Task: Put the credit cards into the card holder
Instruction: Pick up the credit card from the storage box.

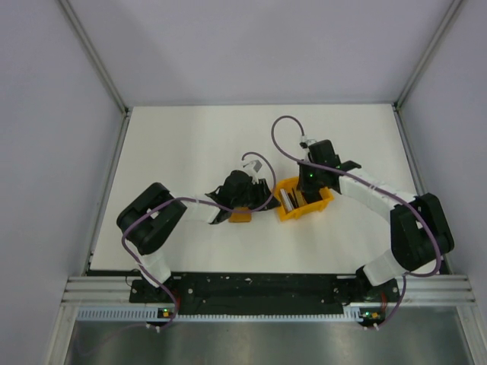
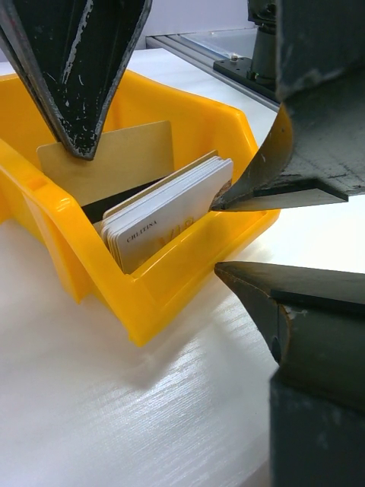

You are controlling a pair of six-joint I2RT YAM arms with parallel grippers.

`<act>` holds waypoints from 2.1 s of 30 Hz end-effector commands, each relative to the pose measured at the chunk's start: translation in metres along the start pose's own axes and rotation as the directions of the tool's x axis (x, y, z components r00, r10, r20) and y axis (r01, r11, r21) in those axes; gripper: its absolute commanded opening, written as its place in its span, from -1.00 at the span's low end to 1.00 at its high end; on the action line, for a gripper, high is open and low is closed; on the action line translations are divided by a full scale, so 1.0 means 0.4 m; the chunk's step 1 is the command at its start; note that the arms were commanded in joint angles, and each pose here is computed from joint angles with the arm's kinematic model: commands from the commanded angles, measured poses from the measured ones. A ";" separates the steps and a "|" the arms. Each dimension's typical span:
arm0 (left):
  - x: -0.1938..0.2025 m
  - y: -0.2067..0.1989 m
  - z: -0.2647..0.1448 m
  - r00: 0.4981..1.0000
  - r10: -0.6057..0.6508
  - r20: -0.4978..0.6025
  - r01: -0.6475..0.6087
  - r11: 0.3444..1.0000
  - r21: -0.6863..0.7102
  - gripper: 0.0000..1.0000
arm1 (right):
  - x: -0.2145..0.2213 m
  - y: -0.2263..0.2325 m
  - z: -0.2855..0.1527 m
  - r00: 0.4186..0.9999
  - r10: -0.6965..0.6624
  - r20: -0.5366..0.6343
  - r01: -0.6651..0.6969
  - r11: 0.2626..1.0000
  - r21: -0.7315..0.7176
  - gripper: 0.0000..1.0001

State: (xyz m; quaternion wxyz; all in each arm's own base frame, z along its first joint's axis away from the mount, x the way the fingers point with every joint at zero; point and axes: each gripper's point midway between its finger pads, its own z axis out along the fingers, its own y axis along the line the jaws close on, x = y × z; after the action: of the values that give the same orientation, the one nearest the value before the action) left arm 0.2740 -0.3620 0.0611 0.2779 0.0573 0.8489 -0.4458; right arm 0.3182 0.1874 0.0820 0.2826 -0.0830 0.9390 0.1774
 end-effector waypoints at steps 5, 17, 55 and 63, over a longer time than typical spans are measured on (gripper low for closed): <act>-0.050 -0.053 -0.005 0.998 0.029 0.060 -0.033 0.997 0.066 -0.25 | -0.064 0.007 -0.022 0.983 -0.178 0.040 0.170 0.973 0.158 -1.00; -0.048 -0.050 -0.006 0.998 0.031 0.056 -0.034 0.997 0.064 -0.25 | 0.007 -0.011 0.039 0.983 -0.174 -0.063 0.183 0.965 0.188 -1.00; -0.131 -0.115 -0.115 0.974 0.144 0.177 -0.152 0.988 0.037 0.35 | -0.129 0.045 -0.137 0.972 -0.134 0.191 0.106 0.982 0.153 -1.00; -0.187 0.073 -0.327 0.924 0.198 0.328 -0.042 0.904 -0.425 0.82 | -0.099 0.240 -0.136 0.977 0.049 0.206 -0.015 0.987 -0.162 -1.00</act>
State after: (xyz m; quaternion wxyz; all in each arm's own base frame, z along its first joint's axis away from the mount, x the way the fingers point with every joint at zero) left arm 0.2838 -0.3088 0.1657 0.4258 0.0436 0.8128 -0.3952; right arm 0.3110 0.2026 0.1474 0.3627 -0.0904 0.9154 0.1497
